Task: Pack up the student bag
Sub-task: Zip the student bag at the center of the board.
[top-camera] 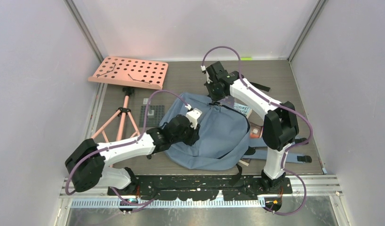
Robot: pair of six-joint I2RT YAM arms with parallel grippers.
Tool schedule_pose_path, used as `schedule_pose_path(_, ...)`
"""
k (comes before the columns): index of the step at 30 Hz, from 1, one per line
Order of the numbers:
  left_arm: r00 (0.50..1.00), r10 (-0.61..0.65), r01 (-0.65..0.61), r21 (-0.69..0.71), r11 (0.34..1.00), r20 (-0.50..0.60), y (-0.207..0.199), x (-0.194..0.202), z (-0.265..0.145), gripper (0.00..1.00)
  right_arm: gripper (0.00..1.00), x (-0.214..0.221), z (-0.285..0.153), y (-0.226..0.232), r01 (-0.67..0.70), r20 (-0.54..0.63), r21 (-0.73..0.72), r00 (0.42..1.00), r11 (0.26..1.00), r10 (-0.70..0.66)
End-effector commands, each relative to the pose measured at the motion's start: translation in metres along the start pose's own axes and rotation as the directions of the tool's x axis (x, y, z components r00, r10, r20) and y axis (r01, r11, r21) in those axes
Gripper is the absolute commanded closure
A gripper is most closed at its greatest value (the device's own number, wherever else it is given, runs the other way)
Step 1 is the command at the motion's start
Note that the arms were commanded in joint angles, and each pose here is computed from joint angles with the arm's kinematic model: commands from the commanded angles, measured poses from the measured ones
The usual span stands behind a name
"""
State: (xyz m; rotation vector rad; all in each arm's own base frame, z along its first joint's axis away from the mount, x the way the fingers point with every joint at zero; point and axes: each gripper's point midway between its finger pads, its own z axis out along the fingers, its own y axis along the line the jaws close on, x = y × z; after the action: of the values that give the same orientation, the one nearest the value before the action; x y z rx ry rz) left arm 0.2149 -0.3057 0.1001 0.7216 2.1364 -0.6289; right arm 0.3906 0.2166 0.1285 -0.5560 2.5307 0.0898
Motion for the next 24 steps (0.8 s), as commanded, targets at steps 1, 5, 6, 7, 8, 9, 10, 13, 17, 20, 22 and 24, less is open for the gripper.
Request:
schedule_pose_path(1, 0.996, 0.005, 0.001, 0.067, 0.998, -0.088, -0.025, -0.005, -0.031, 0.62, 0.99, -0.06, -0.046, -0.026, -0.042, 0.252, 0.016, 0.967, 0.999, 0.037)
schedule_pose_path(5, 0.999, 0.04, -0.04, 0.013, 0.999, 0.002, -0.021, -0.052, -0.028, 0.37, 1.0, -0.048, -0.054, -0.001, -0.008, 0.222, -0.1, 0.975, 0.995, 0.03)
schedule_pose_path(6, 0.999, 0.04, -0.04, 0.002, 0.999, 0.015, -0.02, -0.062, -0.025, 0.35, 0.99, -0.047, -0.056, 0.004, -0.002, 0.221, -0.118, 0.975, 0.993, 0.028)
schedule_pose_path(7, 0.999, 0.031, -0.031, -0.008, 1.0, 0.021, -0.018, -0.071, -0.02, 0.35, 0.99, -0.045, -0.057, 0.01, 0.003, 0.214, -0.14, 0.977, 0.99, 0.027)
schedule_pose_path(8, 1.0, 0.022, -0.021, -0.013, 1.0, 0.021, -0.017, -0.077, -0.016, 0.36, 0.99, -0.045, -0.058, 0.013, 0.005, 0.214, -0.148, 0.977, 0.989, 0.027)
schedule_pose_path(9, 1.0, 0.013, -0.012, -0.021, 1.0, 0.029, -0.014, -0.085, -0.01, 0.37, 0.99, -0.044, -0.06, 0.017, 0.01, 0.213, -0.158, 0.977, 0.987, 0.024)
schedule_pose_path(10, 0.999, 0.007, -0.006, -0.033, 0.999, 0.032, -0.01, -0.09, -0.004, 0.38, 0.99, -0.044, -0.061, 0.019, 0.013, 0.213, -0.161, 0.977, 0.987, 0.022)
schedule_pose_path(13, 0.999, -0.011, 0.014, -0.062, 0.998, 0.045, 0.001, -0.1, 0.013, 0.44, 0.99, -0.042, -0.064, 0.023, 0.011, 0.213, -0.174, 0.977, 0.985, 0.027)
schedule_pose_path(17, 0.998, -0.017, 0.022, -0.087, 0.996, 0.062, 0.013, -0.108, 0.034, 0.53, 0.99, -0.039, -0.067, 0.025, 0.011, 0.213, -0.186, 0.977, 0.982, 0.03)
schedule_pose_path(20, 0.998, -0.002, 0.007, -0.095, 0.995, 0.058, 0.016, -0.108, 0.046, 0.57, 1.0, -0.037, -0.069, 0.025, 0.009, 0.212, -0.188, 0.977, 0.982, 0.032)
schedule_pose_path(22, 0.999, -0.001, 0.005, -0.09, 0.996, 0.051, 0.015, -0.106, 0.05, 0.64, 1.0, -0.036, -0.07, 0.024, 0.009, 0.211, -0.186, 0.977, 0.983, 0.031)
schedule_pose_path(24, 0.998, -0.006, 0.011, -0.086, 0.996, 0.056, 0.015, -0.105, 0.052, 0.73, 1.0, -0.037, -0.071, 0.023, 0.007, 0.213, -0.181, 0.977, 0.983, 0.032)
